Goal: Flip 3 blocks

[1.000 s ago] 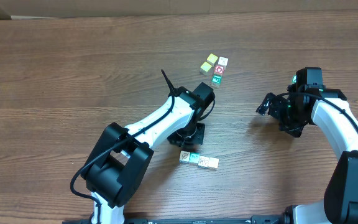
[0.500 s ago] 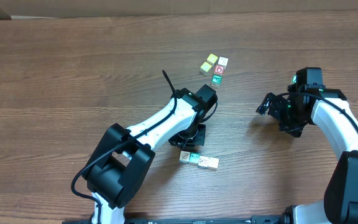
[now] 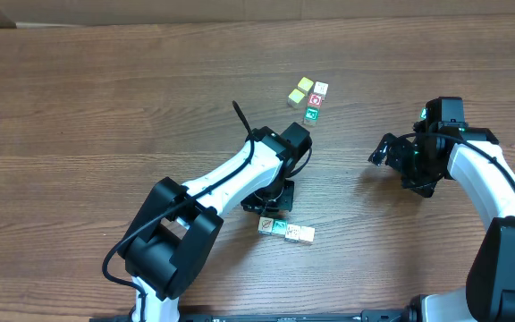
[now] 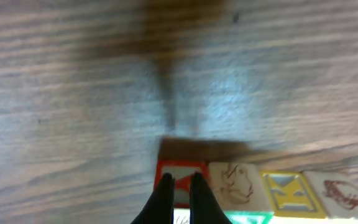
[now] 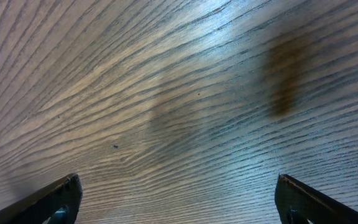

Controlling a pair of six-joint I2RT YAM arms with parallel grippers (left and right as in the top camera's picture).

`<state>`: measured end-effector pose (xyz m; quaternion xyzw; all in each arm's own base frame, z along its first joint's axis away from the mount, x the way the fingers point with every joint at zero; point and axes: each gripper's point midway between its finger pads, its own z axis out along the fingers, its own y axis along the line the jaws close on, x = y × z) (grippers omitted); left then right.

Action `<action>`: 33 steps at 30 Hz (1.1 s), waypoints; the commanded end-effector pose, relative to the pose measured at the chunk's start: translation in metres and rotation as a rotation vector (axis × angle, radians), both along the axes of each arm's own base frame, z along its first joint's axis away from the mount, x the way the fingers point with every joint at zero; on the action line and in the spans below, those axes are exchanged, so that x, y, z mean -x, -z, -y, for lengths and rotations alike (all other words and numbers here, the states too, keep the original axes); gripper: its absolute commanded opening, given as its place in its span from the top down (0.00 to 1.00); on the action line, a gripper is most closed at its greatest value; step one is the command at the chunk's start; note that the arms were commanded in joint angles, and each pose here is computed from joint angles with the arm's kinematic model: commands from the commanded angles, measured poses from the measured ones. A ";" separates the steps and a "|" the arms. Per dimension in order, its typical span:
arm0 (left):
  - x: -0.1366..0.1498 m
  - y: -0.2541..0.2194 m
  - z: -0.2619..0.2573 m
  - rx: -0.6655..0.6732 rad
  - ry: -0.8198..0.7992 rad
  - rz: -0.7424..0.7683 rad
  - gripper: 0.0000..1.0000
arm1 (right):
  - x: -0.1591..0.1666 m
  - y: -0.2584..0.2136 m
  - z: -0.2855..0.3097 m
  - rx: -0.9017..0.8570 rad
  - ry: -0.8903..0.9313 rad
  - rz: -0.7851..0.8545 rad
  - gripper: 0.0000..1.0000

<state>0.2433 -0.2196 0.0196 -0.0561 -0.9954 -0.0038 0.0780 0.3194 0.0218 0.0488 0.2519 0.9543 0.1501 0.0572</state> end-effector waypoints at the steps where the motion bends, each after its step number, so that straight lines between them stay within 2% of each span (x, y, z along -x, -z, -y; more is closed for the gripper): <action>1: 0.012 0.002 0.000 -0.018 0.003 -0.036 0.96 | 0.000 0.000 0.001 0.008 -0.001 0.004 0.00; 9: 0.013 0.002 0.001 -0.016 0.003 -0.043 0.96 | 0.000 0.000 0.001 0.008 -0.001 0.004 0.00; 18: -0.012 0.006 0.022 0.067 0.006 0.065 0.96 | 0.000 0.000 0.001 0.008 -0.001 0.004 0.00; 33: 0.010 0.005 0.026 0.033 0.050 0.023 0.96 | 0.000 0.000 0.001 0.008 -0.001 0.004 0.00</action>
